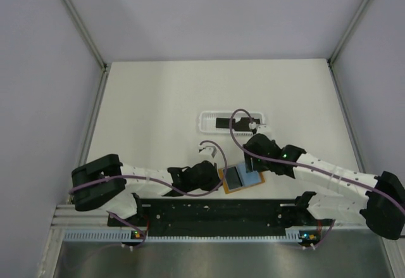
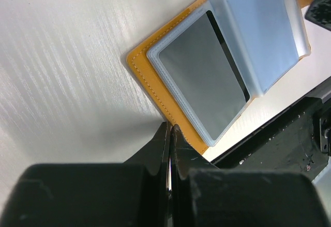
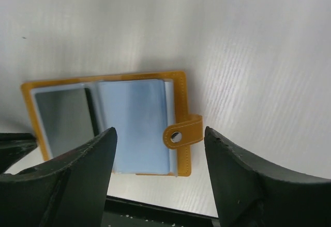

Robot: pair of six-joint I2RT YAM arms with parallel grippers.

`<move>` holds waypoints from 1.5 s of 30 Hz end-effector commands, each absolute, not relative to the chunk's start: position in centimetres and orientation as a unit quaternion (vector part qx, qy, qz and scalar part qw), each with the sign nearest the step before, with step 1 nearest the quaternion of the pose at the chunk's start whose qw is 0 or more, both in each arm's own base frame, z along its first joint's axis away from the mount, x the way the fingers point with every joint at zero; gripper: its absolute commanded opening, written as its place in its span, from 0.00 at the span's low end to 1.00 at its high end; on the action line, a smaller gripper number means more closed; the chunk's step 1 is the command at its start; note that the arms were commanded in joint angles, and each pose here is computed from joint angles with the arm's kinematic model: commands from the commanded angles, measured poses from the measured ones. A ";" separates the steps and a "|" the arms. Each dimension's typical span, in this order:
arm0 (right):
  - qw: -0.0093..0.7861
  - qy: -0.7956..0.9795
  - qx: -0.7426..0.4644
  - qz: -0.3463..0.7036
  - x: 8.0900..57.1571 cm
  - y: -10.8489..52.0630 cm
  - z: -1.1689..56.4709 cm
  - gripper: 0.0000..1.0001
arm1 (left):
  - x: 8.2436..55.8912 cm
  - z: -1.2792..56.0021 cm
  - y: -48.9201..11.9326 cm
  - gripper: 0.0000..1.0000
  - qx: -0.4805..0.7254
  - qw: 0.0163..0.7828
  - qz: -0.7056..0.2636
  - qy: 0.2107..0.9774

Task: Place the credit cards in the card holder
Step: Close the card holder at the corner of the board.

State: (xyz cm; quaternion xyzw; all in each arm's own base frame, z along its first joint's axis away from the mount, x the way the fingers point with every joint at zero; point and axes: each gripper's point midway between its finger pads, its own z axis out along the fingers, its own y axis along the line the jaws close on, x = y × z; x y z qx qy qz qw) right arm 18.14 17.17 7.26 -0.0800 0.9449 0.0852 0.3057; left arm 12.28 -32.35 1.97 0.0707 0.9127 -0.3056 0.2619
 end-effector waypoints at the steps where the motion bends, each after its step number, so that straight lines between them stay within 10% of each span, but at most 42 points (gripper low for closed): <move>1: 0.301 0.949 -0.091 0.004 18.9 15.3 7.1 0.69 | 11.2 -0.7 -29.5 0.00 0.081 0.240 -0.256 0.933; 10: 0.284 0.953 -0.088 -0.054 19.0 14.0 5.4 0.63 | 11.1 -0.8 -29.1 0.00 0.078 0.242 -0.255 0.933; 24: 0.285 0.953 -0.069 -0.072 19.2 13.4 6.0 0.00 | 11.1 -0.9 -29.1 0.00 0.077 0.240 -0.255 0.934; 45: 0.248 0.885 -0.107 0.380 14.2 27.0 12.1 0.00 | 10.8 -1.1 -28.4 0.00 0.056 0.239 -0.262 0.934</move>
